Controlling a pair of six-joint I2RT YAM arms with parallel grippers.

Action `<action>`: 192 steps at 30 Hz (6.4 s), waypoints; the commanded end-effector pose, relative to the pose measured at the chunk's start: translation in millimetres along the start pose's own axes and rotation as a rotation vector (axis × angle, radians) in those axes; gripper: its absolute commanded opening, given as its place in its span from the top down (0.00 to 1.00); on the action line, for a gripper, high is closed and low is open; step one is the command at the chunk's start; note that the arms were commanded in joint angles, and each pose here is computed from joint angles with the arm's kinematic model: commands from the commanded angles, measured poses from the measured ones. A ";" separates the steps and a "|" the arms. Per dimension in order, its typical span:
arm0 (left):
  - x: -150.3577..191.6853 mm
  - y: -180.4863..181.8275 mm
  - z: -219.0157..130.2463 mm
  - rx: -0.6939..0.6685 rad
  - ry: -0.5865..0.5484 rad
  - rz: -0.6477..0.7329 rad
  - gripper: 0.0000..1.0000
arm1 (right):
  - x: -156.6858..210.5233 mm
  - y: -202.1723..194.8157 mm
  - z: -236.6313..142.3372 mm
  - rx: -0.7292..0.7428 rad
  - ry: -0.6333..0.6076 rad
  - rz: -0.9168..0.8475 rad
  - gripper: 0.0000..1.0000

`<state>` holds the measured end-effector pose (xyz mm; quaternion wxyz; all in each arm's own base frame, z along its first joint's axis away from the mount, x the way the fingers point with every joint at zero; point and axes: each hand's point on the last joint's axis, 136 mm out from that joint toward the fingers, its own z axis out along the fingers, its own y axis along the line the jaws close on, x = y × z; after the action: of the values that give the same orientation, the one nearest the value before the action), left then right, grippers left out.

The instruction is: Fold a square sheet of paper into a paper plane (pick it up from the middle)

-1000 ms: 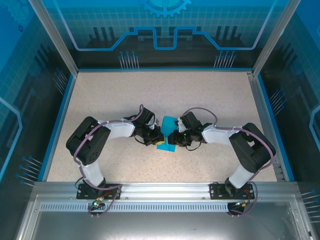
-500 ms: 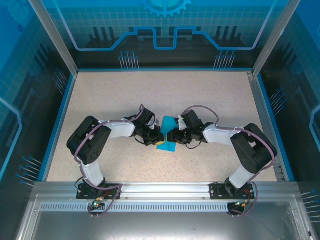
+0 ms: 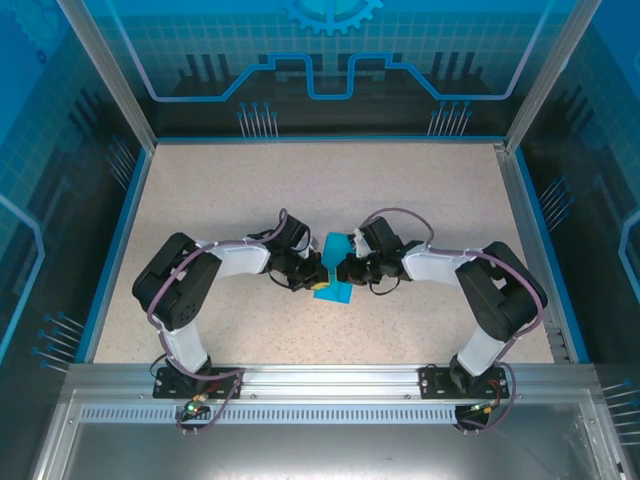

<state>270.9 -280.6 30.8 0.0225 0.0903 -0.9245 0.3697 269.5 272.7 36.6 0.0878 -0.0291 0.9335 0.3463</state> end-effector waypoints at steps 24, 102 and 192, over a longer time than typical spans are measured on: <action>-15.8 -43.3 8.5 0.079 0.009 0.078 0.87 | -13.8 -33.7 -9.3 0.148 -0.022 -0.011 0.91; -16.5 -32.2 20.4 0.054 0.030 0.078 0.90 | -6.3 -49.5 -8.8 0.189 0.011 0.043 0.90; -17.3 -11.5 35.0 -0.022 0.062 0.054 0.90 | -22.3 -52.7 -5.1 0.244 -0.009 0.003 0.90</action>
<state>297.6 -311.6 18.1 0.0317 0.0631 -0.9233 0.3776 292.1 230.1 13.0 0.0951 -0.0150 0.9667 0.2370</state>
